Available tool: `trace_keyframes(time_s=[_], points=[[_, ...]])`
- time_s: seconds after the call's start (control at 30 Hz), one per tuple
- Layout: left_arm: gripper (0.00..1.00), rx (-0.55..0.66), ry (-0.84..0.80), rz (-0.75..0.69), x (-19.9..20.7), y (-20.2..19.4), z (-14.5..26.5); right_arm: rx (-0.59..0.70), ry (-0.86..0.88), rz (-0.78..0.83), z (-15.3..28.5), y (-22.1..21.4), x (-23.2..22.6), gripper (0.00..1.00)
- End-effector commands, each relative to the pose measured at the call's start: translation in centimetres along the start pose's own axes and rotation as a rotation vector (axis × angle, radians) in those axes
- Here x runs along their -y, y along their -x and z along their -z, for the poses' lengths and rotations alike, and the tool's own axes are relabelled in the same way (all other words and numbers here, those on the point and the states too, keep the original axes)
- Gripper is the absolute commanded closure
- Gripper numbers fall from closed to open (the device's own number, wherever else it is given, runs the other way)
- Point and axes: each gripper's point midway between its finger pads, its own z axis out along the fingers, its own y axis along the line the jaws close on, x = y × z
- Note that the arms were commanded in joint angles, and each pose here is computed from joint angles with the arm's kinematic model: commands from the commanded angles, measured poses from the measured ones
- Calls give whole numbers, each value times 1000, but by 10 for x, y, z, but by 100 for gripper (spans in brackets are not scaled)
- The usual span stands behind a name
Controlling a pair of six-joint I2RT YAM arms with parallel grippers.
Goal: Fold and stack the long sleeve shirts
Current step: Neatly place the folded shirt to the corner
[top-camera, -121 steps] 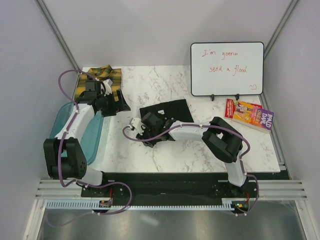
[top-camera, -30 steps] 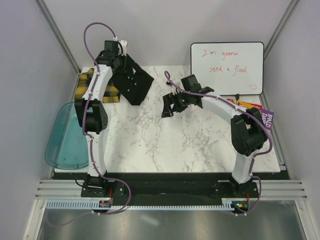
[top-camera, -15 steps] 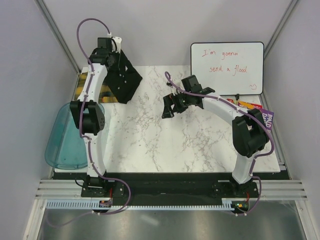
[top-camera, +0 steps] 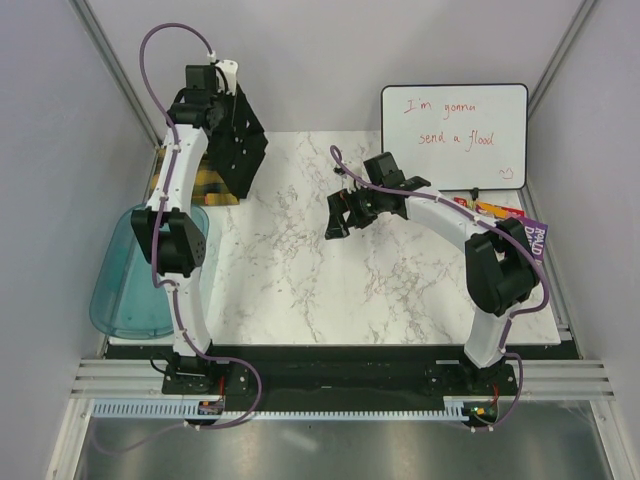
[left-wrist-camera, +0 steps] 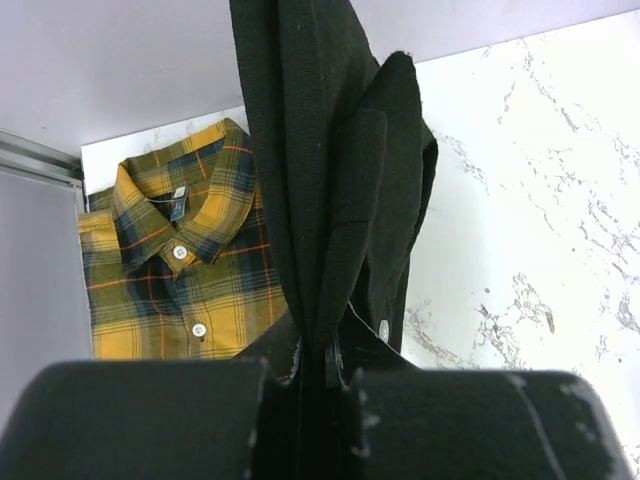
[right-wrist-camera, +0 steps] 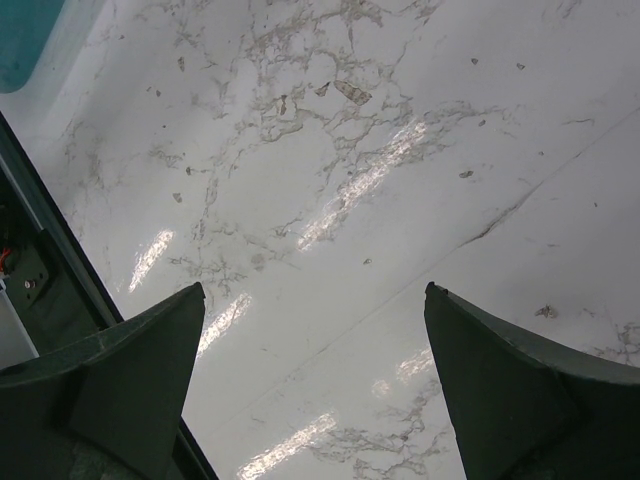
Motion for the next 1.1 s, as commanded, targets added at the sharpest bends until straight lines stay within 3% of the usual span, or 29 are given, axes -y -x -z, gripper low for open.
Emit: trace_keyframes(time_s=[0.0,0.6,1.07], points=[[98,146,43,21,-14,51,45,47,-2,43,15,13,-9,2],[98,84,107,22,-53,18,6,37,1,41,13,9,-8,2],[98,77,183,69,-126,-25,-32,22,16,20,6,6,-7,2]])
